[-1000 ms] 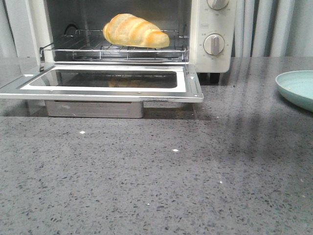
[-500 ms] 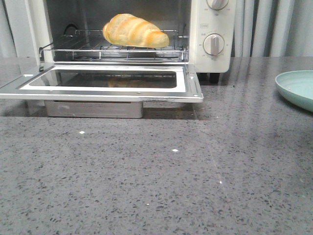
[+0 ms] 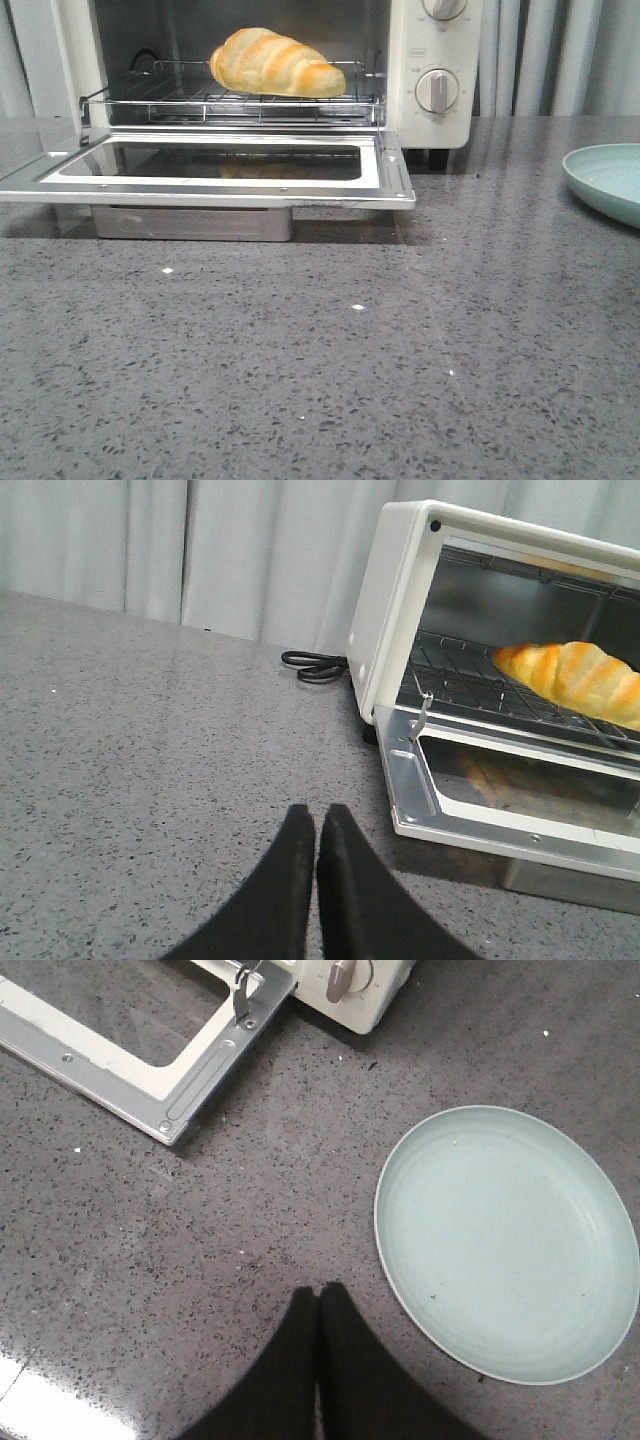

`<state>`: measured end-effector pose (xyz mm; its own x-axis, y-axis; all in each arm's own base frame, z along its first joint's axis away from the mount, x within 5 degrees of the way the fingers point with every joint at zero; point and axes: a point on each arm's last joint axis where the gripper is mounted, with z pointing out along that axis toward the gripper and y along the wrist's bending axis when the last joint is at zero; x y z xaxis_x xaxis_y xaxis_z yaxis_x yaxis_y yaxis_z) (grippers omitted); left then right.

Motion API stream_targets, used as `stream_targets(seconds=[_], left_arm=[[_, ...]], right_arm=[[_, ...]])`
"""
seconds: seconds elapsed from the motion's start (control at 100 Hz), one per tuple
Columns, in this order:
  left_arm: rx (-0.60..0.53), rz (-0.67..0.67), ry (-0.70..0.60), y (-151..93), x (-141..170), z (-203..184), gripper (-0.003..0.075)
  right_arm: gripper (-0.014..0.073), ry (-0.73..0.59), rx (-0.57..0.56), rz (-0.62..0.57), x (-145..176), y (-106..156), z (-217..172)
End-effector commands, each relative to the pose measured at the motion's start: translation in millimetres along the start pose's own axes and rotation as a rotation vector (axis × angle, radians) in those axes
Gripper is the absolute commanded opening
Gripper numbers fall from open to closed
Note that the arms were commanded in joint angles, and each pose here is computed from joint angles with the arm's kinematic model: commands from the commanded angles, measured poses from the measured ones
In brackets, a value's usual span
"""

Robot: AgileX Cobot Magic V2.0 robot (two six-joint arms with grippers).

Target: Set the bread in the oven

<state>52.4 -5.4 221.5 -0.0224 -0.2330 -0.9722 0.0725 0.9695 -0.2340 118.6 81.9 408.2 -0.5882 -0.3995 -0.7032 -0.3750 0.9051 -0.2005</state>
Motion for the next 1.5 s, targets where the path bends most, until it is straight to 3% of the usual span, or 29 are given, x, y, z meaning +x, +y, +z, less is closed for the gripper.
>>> stream_targets(seconds=[0.0, 0.49, 0.75, 0.87, 1.14, 1.49], left_arm=[[0.015, -0.013, -0.124, -2.8, -16.4, -5.3, -0.0021], [0.015, -0.013, -0.124, -2.8, -16.4, -5.3, -0.0021], [0.015, -0.013, -0.124, -2.8, -16.4, -5.3, -0.0021], [0.015, -0.013, -0.124, -2.8, -16.4, -5.3, -0.0021], [0.015, -0.013, -0.124, -2.8, -16.4, -5.3, -0.0021], [0.015, -0.013, -0.124, -2.8, -16.4, -5.3, -0.0021]], right_arm=[[-0.0067, -0.013, 0.056, 0.011, -1.2, -9.5, -7.3], [-0.0067, -0.036, 0.046, 0.004, -2.5, -8.4, -6.5], [-0.0067, -0.272, -0.109, -0.087, 16.8, -5.3, 4.8], [-0.0067, -0.355, -0.133, -0.049, 39.4, -7.5, 18.9], [-0.0067, -0.384, -0.022, 0.170, 94.2, -19.9, 47.7], [-0.0067, -0.473, 0.167, 0.292, 155.8, -22.8, 56.3]])
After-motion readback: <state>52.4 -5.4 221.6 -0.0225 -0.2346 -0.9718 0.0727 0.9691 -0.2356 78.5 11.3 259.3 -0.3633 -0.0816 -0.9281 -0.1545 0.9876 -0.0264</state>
